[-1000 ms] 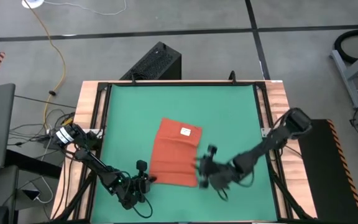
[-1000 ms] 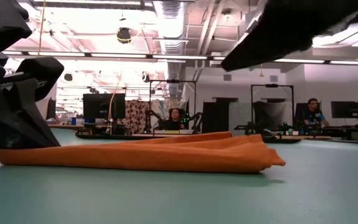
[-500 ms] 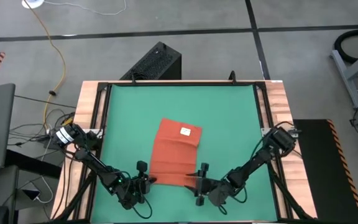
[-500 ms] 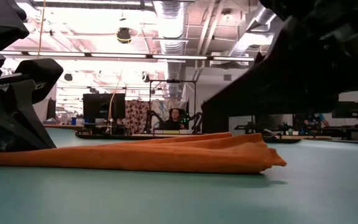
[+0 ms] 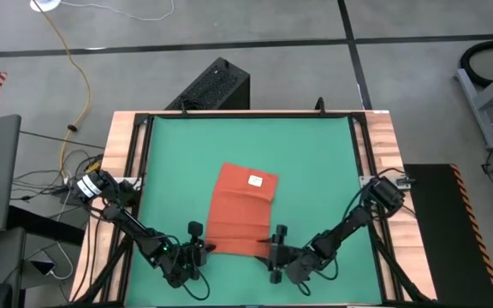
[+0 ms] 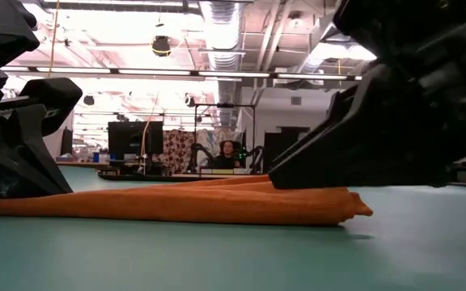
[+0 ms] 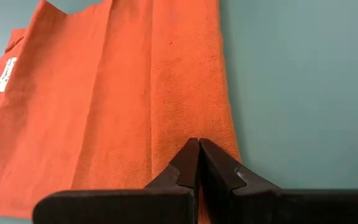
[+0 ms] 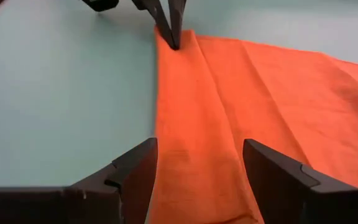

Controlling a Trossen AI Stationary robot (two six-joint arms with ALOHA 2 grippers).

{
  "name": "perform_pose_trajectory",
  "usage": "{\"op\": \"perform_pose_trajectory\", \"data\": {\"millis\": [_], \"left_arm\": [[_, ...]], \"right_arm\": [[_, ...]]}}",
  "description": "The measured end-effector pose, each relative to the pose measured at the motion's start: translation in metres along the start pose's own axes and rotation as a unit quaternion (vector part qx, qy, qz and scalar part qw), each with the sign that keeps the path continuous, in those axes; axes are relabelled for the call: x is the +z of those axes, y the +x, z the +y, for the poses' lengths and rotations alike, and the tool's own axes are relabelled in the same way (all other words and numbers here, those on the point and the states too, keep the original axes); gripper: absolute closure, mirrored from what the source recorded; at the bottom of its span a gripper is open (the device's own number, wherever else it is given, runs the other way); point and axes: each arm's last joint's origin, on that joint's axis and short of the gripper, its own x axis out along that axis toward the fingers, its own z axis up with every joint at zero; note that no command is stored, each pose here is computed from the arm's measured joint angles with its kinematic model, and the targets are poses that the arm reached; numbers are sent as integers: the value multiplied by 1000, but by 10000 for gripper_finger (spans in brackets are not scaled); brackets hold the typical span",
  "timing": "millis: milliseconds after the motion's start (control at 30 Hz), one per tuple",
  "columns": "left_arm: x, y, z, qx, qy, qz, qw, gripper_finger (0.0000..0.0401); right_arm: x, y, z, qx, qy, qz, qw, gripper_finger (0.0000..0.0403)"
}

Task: Roll towel
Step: Roll the orange towel

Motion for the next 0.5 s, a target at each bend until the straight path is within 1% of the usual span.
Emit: {"op": "perform_pose_trajectory", "data": {"millis": [300, 500], "left_arm": [[0, 0, 0, -1, 0, 0, 1000, 401], [0, 0, 0, -1, -1, 0, 1000, 401]], "right_arm": [[-2, 1, -1, 6, 2, 13, 1000, 143], [13, -5, 7, 2, -6, -47, 999, 143]]}}
